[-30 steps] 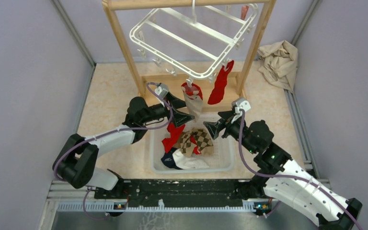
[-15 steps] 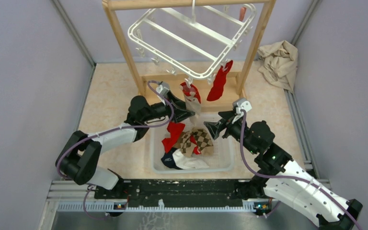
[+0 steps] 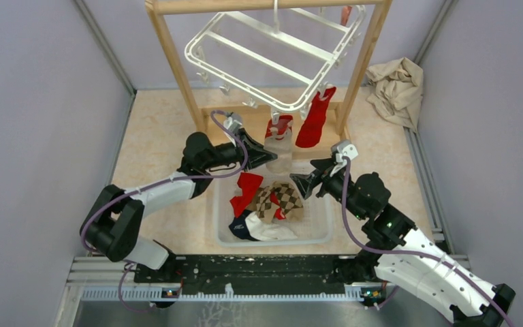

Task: Remove the socks clipped to the hanger
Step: Remove the sock from the hanger.

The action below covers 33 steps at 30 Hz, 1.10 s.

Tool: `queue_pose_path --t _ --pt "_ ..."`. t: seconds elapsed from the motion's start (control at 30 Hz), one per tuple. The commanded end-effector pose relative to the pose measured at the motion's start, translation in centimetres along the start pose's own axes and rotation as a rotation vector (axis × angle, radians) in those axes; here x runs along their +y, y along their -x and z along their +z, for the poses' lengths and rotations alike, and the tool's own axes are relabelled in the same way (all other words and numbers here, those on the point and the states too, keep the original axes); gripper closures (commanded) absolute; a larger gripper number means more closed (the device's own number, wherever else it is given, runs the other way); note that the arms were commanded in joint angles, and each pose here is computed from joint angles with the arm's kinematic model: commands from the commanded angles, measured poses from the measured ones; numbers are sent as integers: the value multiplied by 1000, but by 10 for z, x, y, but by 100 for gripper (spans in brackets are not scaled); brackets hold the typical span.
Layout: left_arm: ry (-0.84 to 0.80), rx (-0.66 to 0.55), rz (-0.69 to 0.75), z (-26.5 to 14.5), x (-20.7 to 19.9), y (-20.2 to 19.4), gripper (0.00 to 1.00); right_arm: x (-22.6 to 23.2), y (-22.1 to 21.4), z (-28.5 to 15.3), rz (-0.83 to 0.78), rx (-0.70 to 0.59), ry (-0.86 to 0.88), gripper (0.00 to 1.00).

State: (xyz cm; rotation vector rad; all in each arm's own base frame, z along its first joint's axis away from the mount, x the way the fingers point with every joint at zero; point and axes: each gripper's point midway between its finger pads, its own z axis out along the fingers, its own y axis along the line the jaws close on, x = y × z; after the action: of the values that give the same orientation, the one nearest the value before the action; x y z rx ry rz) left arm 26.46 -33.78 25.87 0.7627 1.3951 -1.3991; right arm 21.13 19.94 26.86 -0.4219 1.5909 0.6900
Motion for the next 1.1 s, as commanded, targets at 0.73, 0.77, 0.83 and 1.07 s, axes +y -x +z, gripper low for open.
queue_pose_path --t 0.73,0.77,0.83,1.07 --pt "135 21 22 12 -18 55 78 7 107 -26 75 -187 -37 29" --pt "142 22 23 13 -19 56 78 8 111 -28 78 -197 -35 29" --pt "151 22 34 15 -21 60 78 9 117 -30 83 -210 -31 30" --pt "146 18 39 18 -30 70 76 18 130 -30 74 -235 12 30"
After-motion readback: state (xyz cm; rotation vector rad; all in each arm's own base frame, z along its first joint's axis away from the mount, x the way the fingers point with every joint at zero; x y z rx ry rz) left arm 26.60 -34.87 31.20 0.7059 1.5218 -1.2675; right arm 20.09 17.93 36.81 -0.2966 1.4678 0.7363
